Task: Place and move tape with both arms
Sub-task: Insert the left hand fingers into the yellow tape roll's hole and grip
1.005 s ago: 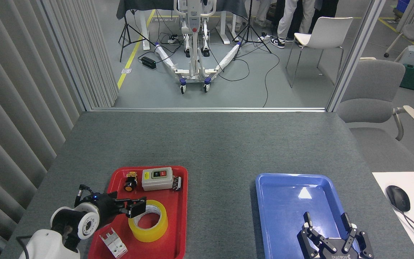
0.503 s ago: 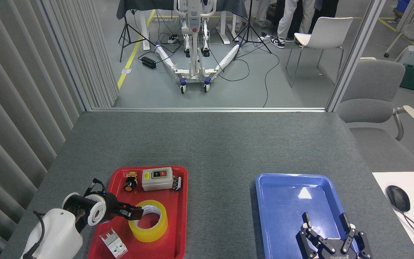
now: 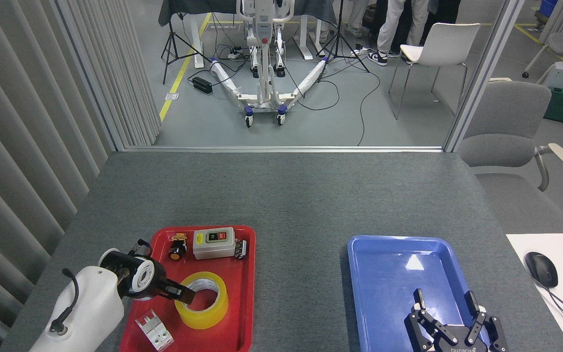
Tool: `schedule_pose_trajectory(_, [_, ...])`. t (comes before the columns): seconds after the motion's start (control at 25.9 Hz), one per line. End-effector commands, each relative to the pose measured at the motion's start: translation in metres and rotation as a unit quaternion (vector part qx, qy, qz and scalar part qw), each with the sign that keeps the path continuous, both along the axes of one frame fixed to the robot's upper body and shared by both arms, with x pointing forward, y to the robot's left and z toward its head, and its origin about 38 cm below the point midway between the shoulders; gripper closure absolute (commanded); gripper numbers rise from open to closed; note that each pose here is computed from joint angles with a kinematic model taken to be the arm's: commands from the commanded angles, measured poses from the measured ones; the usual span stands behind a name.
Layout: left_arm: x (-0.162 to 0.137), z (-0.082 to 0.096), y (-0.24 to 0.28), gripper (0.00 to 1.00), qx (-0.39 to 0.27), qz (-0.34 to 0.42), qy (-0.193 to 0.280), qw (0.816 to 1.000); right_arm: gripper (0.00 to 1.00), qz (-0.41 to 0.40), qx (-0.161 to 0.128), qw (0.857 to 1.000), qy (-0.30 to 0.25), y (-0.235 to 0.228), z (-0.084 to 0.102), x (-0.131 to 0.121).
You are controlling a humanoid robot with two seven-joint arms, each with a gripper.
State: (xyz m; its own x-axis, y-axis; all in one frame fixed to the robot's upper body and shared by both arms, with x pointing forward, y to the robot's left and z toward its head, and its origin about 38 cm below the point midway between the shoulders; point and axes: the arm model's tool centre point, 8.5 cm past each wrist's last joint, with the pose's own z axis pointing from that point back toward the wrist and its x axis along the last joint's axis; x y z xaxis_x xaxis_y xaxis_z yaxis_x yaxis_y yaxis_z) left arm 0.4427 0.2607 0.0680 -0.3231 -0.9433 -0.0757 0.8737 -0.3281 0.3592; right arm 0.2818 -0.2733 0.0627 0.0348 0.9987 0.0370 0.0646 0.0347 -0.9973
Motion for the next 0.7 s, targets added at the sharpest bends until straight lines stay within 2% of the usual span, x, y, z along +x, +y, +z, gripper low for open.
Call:
schedule_pose_trajectory(0.0, [0.001, -0.001, -0.009, 0.01, -0.005, -0.005, 0.003, 1.000, 0.00, -0.003, 0.000, 1.000, 0.002, -0.001, -0.001, 0.000])
schedule_pose_trajectory(0.39, [0.013, -0.024, -0.018, 0.04, 0.019, 0.001, 0.050, 0.999, 0.00, 0.000, 0.005, 1.000, 0.004, 0.006, -0.002, 0.000])
schedule_pose_trajectory(0.54, [0.012, -0.031, -0.021, 0.25, 0.017, 0.001, 0.062, 0.998, 0.00, -0.002, 0.005, 1.000, 0.004, 0.006, -0.002, 0.000])
schedule_pose_trajectory(0.66, [0.012, -0.035, -0.020, 0.50, 0.017, -0.012, 0.072, 0.997, 0.00, -0.002, 0.005, 1.000, 0.004, 0.006, -0.002, 0.000])
